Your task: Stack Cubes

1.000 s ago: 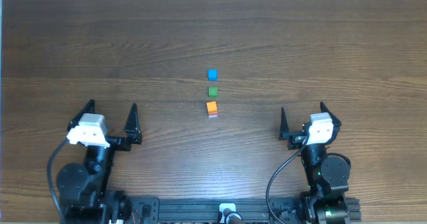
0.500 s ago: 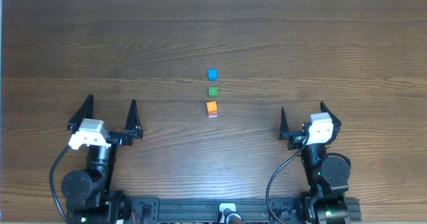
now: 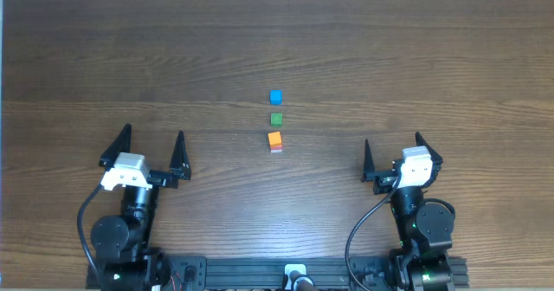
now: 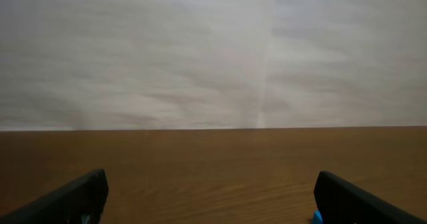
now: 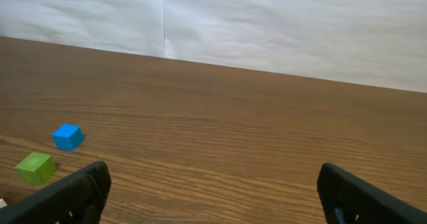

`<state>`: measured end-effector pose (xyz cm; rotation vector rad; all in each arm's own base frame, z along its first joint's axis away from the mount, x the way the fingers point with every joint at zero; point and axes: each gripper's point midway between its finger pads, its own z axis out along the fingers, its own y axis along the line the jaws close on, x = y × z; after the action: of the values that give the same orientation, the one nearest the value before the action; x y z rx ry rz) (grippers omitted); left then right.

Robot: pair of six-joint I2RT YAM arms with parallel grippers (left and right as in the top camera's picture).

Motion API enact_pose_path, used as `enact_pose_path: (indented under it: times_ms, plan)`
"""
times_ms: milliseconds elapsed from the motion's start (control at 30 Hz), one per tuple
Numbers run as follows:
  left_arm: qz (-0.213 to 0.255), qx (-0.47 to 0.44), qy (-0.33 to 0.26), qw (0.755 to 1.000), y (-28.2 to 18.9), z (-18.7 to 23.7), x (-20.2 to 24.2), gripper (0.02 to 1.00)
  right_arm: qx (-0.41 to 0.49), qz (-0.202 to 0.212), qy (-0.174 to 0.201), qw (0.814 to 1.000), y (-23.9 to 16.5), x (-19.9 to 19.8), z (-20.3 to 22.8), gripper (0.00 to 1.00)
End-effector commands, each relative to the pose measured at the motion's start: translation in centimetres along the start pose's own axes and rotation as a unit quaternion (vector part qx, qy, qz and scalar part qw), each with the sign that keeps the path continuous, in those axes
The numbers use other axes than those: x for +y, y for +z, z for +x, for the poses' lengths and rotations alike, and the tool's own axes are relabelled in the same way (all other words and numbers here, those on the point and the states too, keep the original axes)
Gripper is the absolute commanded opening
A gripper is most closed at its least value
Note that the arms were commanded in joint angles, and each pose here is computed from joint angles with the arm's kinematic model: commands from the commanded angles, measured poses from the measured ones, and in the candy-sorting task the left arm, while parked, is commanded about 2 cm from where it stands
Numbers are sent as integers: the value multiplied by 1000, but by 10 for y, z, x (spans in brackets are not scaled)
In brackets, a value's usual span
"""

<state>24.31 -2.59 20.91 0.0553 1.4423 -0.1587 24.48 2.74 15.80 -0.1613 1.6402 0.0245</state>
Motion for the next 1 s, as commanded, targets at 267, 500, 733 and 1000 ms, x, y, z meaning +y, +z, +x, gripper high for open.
enact_pose_path:
  times_ms: [267,500,733,1000]
  plan:
    - [1,97,-5,995,-5,50,1,1000,-2,0,-1,1000,0,1,1,991]
    - [1,97,-5,995,-5,50,1,1000,-2,0,-1,1000,0,1,1,991]
    - [1,98,-5,995,-5,50,1,998,-2,0,-1,1000,0,1,1,991]
    - [1,99,-5,995,-5,50,1,1000,-2,0,-1,1000,0,1,1,993]
